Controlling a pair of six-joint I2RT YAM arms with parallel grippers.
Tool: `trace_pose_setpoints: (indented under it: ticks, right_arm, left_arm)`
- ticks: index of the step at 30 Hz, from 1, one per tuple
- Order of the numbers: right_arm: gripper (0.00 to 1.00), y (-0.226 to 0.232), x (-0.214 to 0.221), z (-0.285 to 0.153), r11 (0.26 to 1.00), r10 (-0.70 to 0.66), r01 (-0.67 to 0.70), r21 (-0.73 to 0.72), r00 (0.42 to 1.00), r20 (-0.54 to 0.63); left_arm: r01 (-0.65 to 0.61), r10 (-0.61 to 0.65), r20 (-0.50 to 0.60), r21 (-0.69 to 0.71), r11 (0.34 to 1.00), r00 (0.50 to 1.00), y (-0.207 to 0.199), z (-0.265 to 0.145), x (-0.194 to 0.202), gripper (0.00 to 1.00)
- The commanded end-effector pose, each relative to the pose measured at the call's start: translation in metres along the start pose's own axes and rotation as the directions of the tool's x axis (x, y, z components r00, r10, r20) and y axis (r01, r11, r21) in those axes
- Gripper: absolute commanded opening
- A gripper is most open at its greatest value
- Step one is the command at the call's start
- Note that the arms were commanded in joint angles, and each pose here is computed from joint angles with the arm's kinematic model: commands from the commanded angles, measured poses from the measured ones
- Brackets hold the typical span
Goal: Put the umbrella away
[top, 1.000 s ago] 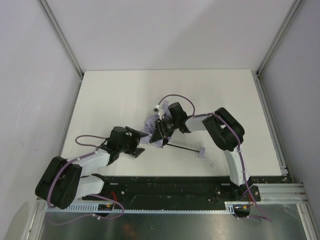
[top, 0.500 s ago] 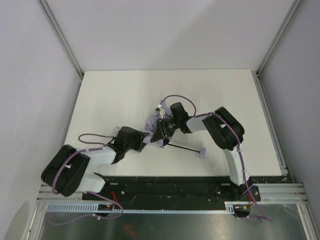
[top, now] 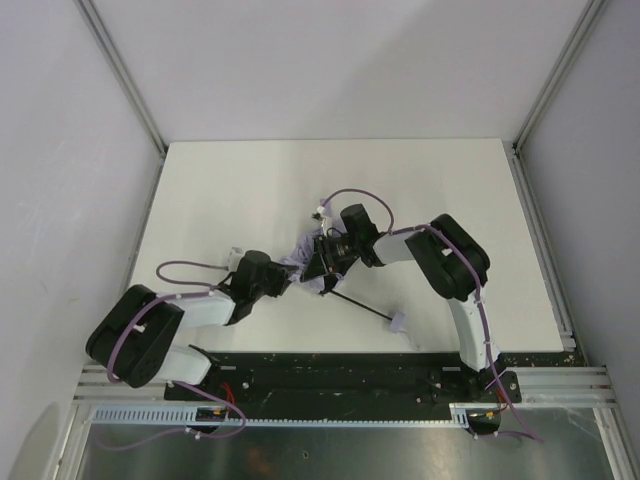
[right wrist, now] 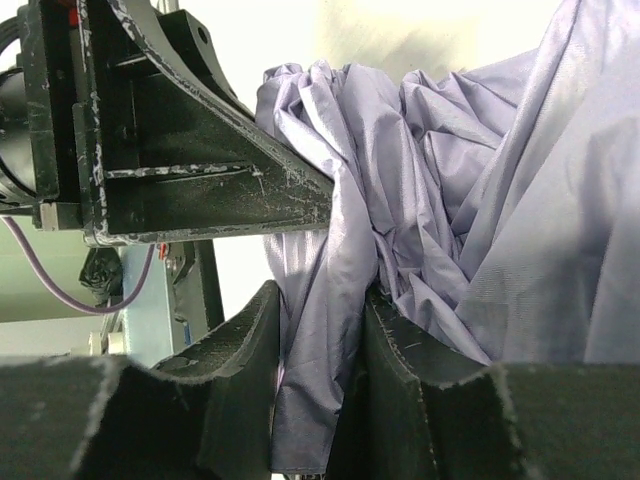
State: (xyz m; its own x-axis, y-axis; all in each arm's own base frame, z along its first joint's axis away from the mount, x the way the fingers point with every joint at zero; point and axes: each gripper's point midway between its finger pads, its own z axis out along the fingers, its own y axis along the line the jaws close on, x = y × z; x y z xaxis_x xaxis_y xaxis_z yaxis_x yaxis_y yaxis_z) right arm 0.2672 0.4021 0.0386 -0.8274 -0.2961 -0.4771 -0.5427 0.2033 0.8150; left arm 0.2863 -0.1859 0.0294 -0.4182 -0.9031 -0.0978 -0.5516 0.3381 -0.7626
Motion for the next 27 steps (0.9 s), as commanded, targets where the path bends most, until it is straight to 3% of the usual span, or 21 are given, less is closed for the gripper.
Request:
trace_pose_setpoints:
  ticks: [1, 6, 10, 17, 22, 25, 27]
  right_arm:
    - [0.20, 0.008, 0.042, 0.000, 0.994, 0.101, -0.096, 0.045, 0.988, -0.116]
    - [0.68, 0.012, 0.016, -0.017, 0.970, -0.036, 0.052, 0.238, 0.997, -0.070]
    - [0.82, 0.015, 0.009, -0.027, 0.854, -0.250, 0.278, 0.440, 0.961, -0.122]
    - [0.85, 0.005, 0.013, -0.026, 0.476, -0.510, 0.550, 0.686, 0.809, -0.294]
    - [0.82, 0.000, 0.015, -0.017, 0.271, -0.587, 0.594, 0.757, 0.725, -0.359]
    - [0.70, -0.012, 0.012, -0.022, 0.182, -0.589, 0.578, 0.795, 0.712, -0.383]
    - [0.52, -0.020, 0.012, -0.024, 0.145, -0.585, 0.586, 0.797, 0.700, -0.409]
  left_arm:
    - [-0.113, 0.124, 0.104, -0.107, 0.988, 0.987, 0.028, 0.001, -0.022, 0.01]
    - [-0.083, 0.092, 0.065, -0.133, 0.988, 0.994, 0.036, -0.008, -0.015, 0.00]
    - [-0.058, 0.062, 0.017, -0.177, 0.982, 0.998, 0.043, -0.014, -0.007, 0.00]
    - [-0.029, 0.022, -0.031, -0.248, 0.968, 0.999, 0.046, -0.024, -0.001, 0.00]
    - [0.000, -0.023, -0.074, -0.288, 0.958, 0.997, 0.048, -0.028, 0.005, 0.00]
    - [0.002, -0.030, -0.092, -0.290, 0.957, 0.995, 0.043, -0.031, 0.007, 0.00]
    - [0.006, -0.035, -0.095, -0.288, 0.958, 0.995, 0.041, -0.033, 0.008, 0.00]
